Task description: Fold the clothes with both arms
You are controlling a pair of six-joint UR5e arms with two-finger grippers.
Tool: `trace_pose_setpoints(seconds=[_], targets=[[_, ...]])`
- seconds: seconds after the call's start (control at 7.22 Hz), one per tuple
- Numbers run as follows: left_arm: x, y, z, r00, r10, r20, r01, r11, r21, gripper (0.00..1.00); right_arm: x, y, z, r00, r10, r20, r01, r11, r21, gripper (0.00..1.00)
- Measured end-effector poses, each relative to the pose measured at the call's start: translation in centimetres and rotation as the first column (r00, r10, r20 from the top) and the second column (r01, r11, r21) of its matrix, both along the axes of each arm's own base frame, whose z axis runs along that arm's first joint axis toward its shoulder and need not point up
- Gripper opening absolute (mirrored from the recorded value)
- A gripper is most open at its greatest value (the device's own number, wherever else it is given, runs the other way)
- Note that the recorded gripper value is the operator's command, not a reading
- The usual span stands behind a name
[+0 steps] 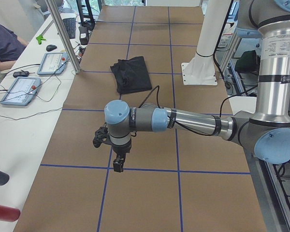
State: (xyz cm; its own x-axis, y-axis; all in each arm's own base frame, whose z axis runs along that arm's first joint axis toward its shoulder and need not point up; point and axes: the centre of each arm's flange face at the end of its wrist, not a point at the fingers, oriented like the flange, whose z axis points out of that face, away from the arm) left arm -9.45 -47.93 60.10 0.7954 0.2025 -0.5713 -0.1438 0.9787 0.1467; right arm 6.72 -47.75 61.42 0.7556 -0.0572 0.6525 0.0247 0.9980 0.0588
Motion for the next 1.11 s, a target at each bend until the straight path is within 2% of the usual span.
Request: trace_pose_setpoints(seconds=[0.14,0.42,0.83,1.11], targets=[[0.0,0.4,0.3,1.000,0.004,0.006,-0.004,1.000,0.004,1.00,0.0,0.0,0.0,1.000,0.000,0.001,0.000,1.000,0.000,1.00],[0.1,3.1,3.5,1.000,0.009,0.003,-0.009,1.000,0.009,1.00,0.0,0.0,0.1,1.000,0.000,0.001,0.000,1.000,-0.002,1.00],[1.0,5.3,5.0,0.994,-0.009,-0.107,0.009,1.000,0.001,1.00,0.0,0.1,0.1,1.000,0.000,0.002,0.000,1.000,-0.003,1.00],[1.3,5.4,4.8,0.986,-0.079,-0.144,0.071,0.996,-0.058,1.00,0.0,0.2,0.2,1.000,0.000,0.003,0.000,1.000,-0.005,1.00]])
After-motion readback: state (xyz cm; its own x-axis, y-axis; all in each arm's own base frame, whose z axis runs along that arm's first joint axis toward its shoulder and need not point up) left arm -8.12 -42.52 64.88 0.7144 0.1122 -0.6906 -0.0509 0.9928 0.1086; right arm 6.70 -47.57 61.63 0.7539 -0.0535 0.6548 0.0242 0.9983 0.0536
